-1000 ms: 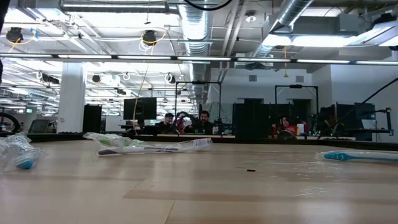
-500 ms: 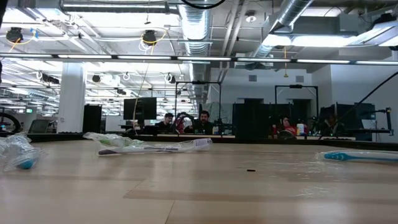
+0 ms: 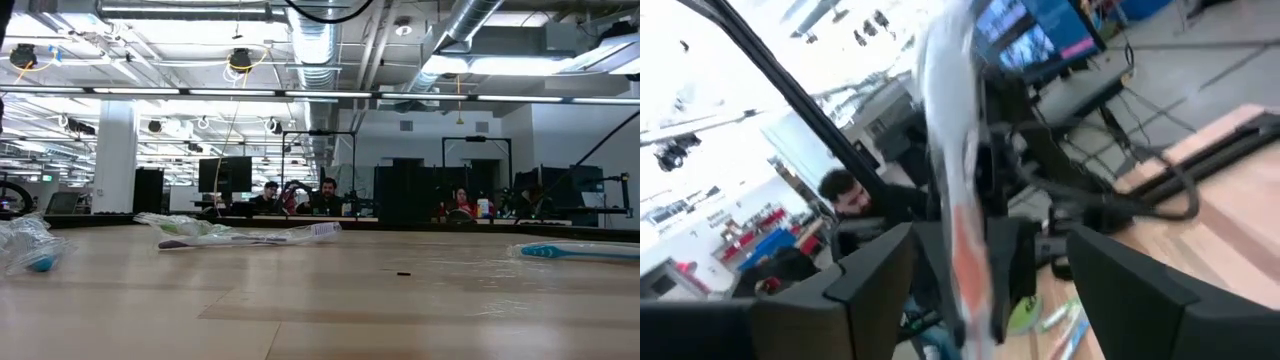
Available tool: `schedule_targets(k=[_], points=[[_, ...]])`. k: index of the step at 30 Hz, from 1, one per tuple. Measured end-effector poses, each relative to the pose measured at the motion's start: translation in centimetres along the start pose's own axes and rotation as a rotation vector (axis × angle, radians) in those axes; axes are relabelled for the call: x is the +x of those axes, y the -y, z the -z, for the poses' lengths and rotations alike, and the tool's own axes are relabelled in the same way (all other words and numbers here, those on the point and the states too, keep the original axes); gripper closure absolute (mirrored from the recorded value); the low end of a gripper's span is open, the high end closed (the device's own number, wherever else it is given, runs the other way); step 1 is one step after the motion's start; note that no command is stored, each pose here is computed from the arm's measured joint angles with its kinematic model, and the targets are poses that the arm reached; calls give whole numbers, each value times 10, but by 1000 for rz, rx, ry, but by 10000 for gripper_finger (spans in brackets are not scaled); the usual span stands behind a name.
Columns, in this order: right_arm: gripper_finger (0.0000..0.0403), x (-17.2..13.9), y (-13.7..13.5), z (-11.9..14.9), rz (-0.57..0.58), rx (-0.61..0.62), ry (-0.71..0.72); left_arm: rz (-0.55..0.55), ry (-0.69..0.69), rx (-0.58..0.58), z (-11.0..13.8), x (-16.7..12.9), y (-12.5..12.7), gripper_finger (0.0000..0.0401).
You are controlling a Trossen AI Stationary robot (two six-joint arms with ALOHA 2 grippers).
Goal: Pick & Place toothbrushing station
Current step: Put the top orange toothbrush into the black organizer
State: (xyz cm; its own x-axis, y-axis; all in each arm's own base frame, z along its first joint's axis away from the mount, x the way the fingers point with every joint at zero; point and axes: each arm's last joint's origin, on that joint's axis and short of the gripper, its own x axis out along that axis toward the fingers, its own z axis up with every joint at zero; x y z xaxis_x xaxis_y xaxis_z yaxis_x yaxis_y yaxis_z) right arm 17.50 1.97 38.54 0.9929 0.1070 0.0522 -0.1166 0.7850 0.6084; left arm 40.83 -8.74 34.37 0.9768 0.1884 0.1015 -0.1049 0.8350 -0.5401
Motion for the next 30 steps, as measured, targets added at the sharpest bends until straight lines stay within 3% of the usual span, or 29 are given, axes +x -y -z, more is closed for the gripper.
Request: schedule_targets(k=[21,30], points=[[151,12,6,-6,-3,4,66,-12,-19,-1,-1,3,-7,361],[214,12,7,-6,4,3,64,-45,-39,-22,-2,5,-14,361]])
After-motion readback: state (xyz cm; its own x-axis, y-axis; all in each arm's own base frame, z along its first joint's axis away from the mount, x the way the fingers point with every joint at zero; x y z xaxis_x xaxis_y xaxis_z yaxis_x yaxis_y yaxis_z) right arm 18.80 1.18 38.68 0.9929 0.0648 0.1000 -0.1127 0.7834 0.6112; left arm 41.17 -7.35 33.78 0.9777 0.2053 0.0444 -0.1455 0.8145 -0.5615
